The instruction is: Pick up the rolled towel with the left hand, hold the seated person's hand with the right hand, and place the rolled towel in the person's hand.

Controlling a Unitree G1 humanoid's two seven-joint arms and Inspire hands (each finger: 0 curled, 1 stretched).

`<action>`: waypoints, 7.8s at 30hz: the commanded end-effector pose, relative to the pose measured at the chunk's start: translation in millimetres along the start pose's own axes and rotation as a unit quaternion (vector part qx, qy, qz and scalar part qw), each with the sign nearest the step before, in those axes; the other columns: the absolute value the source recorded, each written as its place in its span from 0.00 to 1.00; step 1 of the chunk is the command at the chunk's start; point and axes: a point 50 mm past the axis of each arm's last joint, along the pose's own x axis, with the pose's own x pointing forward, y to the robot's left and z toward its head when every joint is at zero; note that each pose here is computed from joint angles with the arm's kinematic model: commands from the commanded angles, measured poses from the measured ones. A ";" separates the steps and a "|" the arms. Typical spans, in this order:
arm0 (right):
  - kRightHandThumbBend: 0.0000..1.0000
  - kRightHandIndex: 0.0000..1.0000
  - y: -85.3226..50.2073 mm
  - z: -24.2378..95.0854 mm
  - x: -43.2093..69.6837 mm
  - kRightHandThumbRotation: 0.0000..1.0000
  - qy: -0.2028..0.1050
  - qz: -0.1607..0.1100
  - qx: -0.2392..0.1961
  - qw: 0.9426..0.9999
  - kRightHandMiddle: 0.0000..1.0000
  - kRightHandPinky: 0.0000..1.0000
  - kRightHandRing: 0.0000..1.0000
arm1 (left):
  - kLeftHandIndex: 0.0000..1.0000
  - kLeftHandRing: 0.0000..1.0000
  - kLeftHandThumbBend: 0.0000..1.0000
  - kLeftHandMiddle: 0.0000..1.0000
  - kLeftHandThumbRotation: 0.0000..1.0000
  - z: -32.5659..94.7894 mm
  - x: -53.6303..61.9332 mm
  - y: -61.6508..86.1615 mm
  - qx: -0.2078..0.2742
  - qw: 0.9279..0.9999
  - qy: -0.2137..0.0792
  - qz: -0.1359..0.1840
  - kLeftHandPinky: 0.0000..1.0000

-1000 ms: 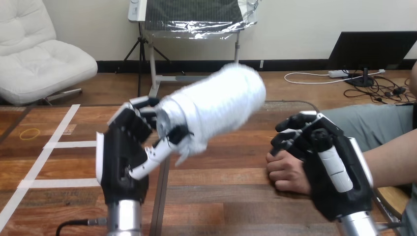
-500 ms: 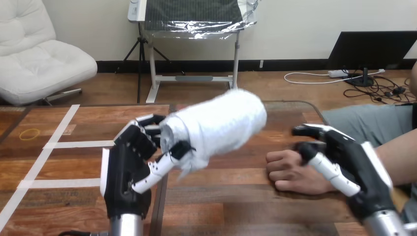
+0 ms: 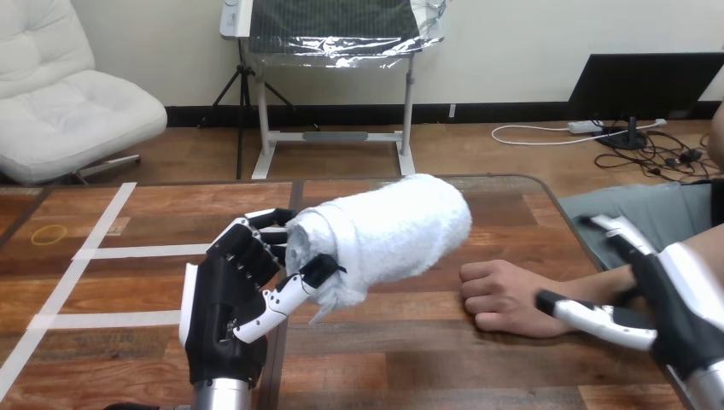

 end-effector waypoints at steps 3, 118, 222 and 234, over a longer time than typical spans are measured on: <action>0.89 1.00 -44.9 35.2 34.9 0.48 -0.076 -0.061 -0.124 0.987 1.00 0.01 1.00 | 0.54 0.42 0.60 0.46 0.00 32.6 38.5 -25.5 -0.030 0.992 -0.117 -0.038 0.43; 0.84 0.92 -51.4 76.0 76.4 0.16 0.110 0.221 -0.444 0.861 0.98 0.98 1.00 | 0.54 0.42 0.56 0.45 0.00 31.5 33.3 -22.0 -0.029 0.993 -0.109 -0.030 0.43; 0.70 0.58 2.0 18.1 108.6 0.00 0.076 0.220 -0.433 0.871 0.32 0.10 0.19 | 0.55 0.43 0.55 0.45 0.00 33.2 31.5 -15.5 -0.037 0.994 -0.100 -0.021 0.45; 0.65 0.47 -4.4 18.3 106.8 0.00 0.073 0.201 -0.414 0.885 0.32 0.10 0.19 | 0.55 0.43 0.55 0.45 0.00 33.3 32.2 -15.4 -0.040 0.994 -0.097 -0.018 0.46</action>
